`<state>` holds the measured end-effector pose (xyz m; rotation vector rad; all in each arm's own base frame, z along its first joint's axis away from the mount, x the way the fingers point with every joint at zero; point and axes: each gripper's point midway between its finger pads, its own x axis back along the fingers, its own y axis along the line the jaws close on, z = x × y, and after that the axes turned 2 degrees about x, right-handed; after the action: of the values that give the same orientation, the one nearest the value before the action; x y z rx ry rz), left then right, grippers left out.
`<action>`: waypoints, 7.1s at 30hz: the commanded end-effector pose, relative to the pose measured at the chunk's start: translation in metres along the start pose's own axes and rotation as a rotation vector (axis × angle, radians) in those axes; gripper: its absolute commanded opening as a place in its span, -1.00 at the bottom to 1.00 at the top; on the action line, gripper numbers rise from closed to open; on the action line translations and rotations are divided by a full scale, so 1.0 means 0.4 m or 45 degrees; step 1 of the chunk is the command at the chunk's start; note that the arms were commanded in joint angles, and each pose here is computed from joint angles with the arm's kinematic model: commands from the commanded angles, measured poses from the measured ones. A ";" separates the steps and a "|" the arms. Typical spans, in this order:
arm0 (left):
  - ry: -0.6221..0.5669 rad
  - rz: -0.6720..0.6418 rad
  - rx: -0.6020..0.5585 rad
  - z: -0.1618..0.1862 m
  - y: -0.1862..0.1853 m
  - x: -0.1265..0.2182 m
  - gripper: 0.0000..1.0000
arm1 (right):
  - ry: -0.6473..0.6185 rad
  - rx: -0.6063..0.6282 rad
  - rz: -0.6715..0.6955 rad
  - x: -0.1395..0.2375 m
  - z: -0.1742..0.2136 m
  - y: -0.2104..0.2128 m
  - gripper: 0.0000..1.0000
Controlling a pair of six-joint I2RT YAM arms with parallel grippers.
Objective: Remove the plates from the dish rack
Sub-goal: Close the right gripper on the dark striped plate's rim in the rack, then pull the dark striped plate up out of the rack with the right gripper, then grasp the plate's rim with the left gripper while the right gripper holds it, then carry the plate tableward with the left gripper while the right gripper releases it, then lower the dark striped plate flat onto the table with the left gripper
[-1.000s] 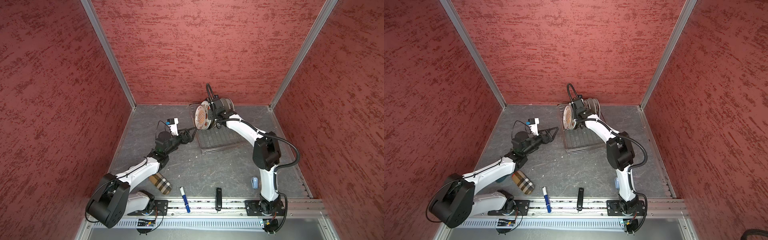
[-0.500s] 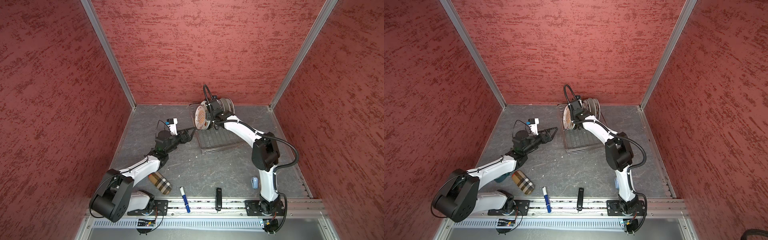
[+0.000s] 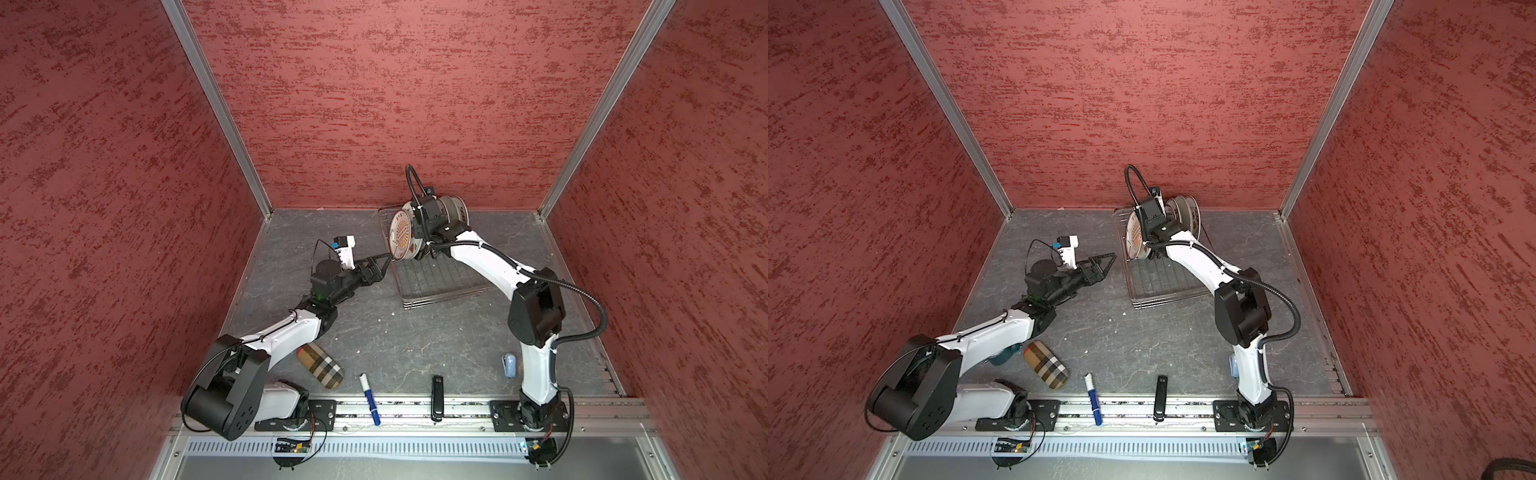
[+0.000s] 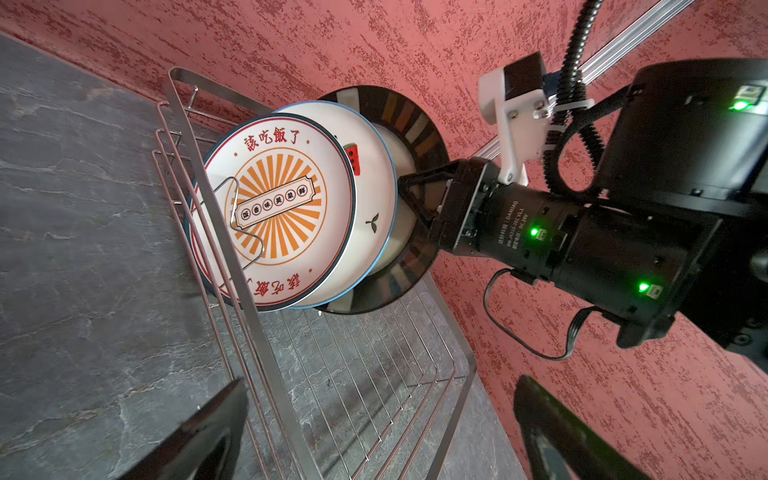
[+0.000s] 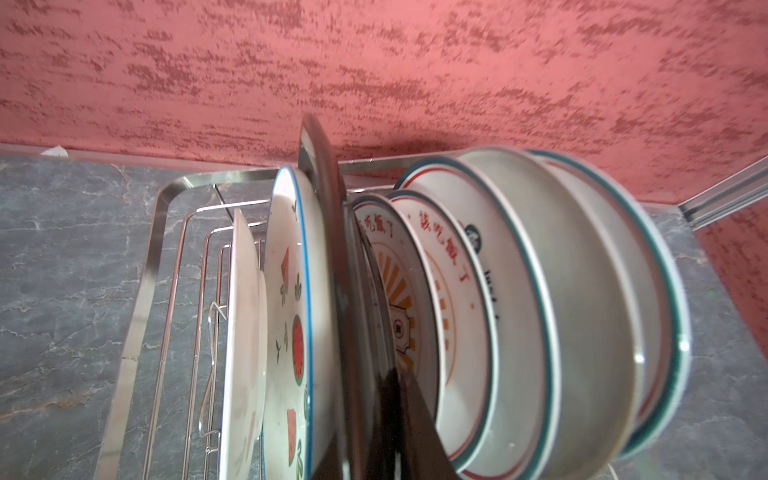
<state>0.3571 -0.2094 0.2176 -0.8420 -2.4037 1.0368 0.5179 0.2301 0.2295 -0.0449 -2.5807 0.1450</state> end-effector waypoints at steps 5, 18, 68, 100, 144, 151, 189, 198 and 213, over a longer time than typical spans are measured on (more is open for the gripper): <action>-0.088 0.004 -0.059 -0.054 -0.041 0.008 0.99 | -0.311 -0.124 0.246 0.157 -0.184 -0.146 -1.00; -0.138 -0.048 -0.118 -0.065 -0.060 0.050 0.99 | -0.519 -0.189 0.137 0.340 -0.211 -0.199 -1.00; 0.234 0.087 0.308 0.079 -0.223 -0.072 0.43 | -0.264 -0.895 -1.267 0.464 -0.006 -0.208 -1.00; 0.196 0.031 0.468 0.104 -0.182 -0.107 -1.00 | -0.197 -0.874 -1.304 0.413 0.035 -0.179 -0.96; -0.114 -0.045 0.518 -0.096 -0.078 0.092 -1.00 | -0.420 -0.542 -1.069 0.449 0.053 -0.179 0.98; -0.276 -0.216 0.493 -0.138 0.008 0.170 -1.00 | -0.481 -0.336 -1.133 0.500 0.044 -0.053 0.98; -0.753 -0.846 0.747 -0.240 0.498 0.384 -1.00 | -0.024 0.251 -1.396 0.340 0.255 0.604 0.92; -0.729 -0.864 0.810 -0.244 0.576 0.329 -1.00 | 0.019 0.304 -1.395 0.315 0.290 0.629 0.91; -0.726 -0.956 0.881 -0.252 0.716 0.261 -0.80 | 0.036 0.344 -1.358 0.256 0.314 0.662 0.92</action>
<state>0.4204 0.0567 0.0581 0.6422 -2.0606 1.6579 0.3606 0.4791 0.1421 1.3300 -2.1715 0.0491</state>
